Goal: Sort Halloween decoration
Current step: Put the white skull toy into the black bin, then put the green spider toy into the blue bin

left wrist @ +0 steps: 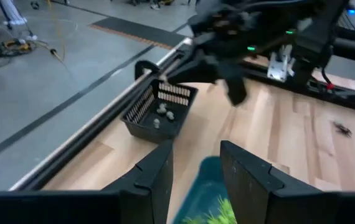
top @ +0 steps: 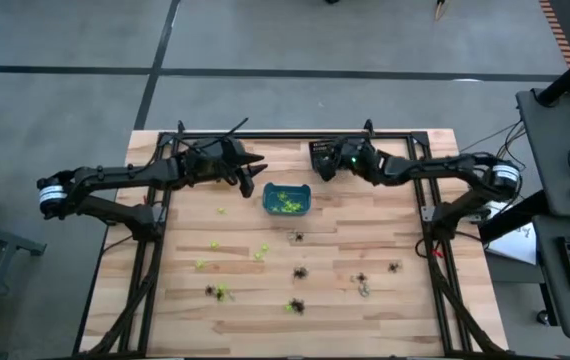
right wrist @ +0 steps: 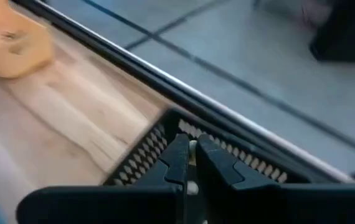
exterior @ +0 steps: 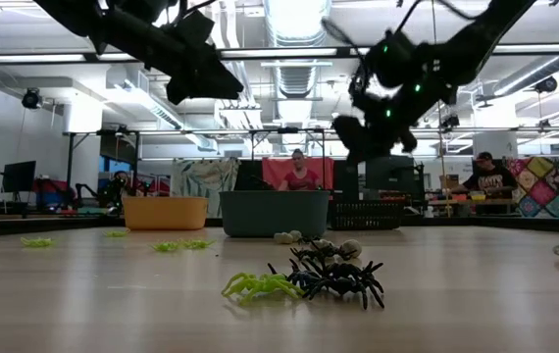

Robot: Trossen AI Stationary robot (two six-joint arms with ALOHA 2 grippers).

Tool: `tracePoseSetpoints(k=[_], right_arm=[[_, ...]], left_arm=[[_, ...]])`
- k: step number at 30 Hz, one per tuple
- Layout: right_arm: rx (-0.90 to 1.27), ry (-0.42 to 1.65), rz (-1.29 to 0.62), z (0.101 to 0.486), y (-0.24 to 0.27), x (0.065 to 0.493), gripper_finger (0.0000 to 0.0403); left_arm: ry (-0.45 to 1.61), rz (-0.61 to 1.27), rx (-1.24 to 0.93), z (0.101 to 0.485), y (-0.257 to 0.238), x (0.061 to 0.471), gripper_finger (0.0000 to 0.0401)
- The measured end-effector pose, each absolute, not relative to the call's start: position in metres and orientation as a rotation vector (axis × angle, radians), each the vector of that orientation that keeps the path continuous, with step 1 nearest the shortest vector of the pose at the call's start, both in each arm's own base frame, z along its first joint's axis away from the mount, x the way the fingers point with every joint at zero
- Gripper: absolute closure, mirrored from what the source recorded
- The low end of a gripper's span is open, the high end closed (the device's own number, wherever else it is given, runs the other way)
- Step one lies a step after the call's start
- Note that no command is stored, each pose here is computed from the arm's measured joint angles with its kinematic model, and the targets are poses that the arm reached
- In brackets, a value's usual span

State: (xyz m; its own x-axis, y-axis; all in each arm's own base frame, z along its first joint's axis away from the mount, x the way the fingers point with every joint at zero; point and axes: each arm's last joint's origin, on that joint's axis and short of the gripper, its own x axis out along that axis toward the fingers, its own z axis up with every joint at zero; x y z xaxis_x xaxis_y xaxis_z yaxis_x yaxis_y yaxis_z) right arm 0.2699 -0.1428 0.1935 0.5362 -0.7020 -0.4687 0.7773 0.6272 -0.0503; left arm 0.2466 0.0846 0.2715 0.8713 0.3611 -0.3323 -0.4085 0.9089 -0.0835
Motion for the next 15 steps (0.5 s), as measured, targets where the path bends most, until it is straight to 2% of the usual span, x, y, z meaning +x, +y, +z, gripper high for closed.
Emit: tracePoseSetpoints(k=[6, 15], right_arm=[[0.293, 0.486, -0.873, 0.173, -0.163, 0.270, 0.0374], [0.342, 0.492, -0.869, 0.164, -0.168, 0.270, 0.0308]], left_arm=[[0.372, 0.373, -0.169, 0.266, 0.075, 0.248, 0.0285], [0.423, 0.362, -0.215, 0.261, 0.068, 0.247, 0.0285]])
